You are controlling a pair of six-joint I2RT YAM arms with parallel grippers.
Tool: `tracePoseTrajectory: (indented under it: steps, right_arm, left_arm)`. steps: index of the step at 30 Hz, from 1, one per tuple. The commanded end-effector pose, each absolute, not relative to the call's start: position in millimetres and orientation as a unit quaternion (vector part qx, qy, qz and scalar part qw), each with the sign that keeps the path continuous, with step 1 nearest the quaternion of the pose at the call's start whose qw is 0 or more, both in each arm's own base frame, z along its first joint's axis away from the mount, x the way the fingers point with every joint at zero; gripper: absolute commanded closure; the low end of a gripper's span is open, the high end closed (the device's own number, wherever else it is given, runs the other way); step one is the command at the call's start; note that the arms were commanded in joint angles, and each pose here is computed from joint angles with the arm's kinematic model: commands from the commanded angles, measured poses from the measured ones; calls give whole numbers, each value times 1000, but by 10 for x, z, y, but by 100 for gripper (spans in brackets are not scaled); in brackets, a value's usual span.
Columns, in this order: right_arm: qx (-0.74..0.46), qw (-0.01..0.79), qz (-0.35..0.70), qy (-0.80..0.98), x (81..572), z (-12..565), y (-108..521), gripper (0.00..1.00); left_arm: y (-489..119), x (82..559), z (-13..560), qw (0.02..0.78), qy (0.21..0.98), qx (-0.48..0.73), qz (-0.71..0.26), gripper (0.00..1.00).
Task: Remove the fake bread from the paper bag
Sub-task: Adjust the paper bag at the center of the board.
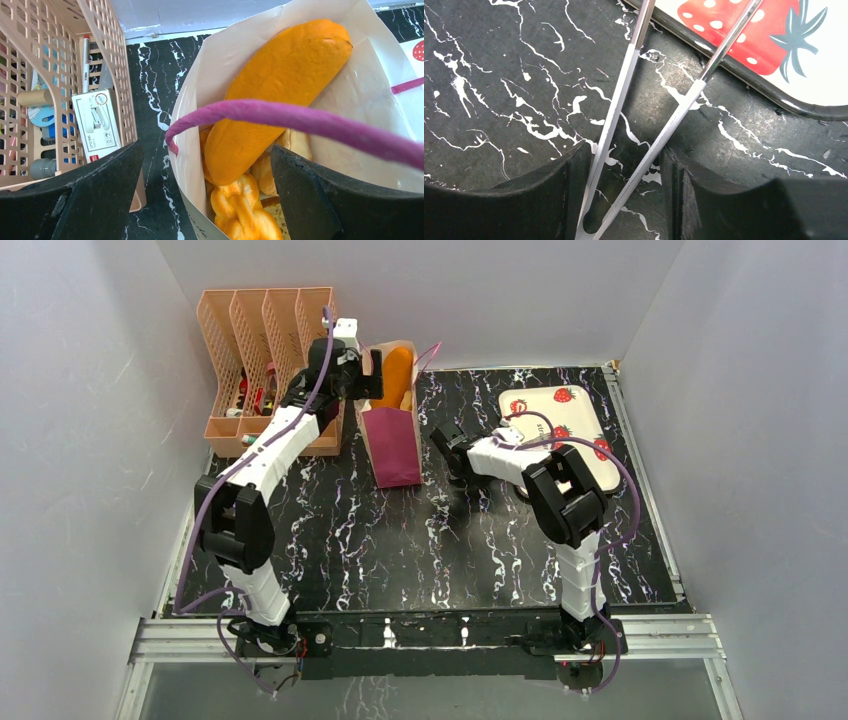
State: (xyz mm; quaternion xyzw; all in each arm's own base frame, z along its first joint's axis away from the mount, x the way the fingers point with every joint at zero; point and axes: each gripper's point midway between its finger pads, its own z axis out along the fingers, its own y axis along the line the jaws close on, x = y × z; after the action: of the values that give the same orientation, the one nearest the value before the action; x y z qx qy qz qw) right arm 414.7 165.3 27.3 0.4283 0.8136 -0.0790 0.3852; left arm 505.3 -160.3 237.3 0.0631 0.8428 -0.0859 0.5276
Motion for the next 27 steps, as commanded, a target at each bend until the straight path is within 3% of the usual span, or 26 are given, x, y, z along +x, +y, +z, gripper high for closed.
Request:
tracePoseTrajectory:
  steps: [1, 7, 19, 27]
  right_arm:
    - [427, 352, -104, 826, 3985, 69, 1580, 53]
    - [416, 355, -121, 828, 3880, 89, 1473, 66]
    - [375, 378, -160, 831, 3628, 166, 1396, 75]
    - [363, 393, -167, 828, 3506, 265, 1334, 77]
  left_arm:
    - [-1538, 5153, 2504, 543, 835, 48, -76, 2]
    - [-1552, 5201, 2678, 559, 824, 39, -83, 2]
    - [-1589, 5278, 2528, 542, 835, 57, -77, 3]
    - [-1574, 5286, 2674, 545, 833, 56, -73, 4]
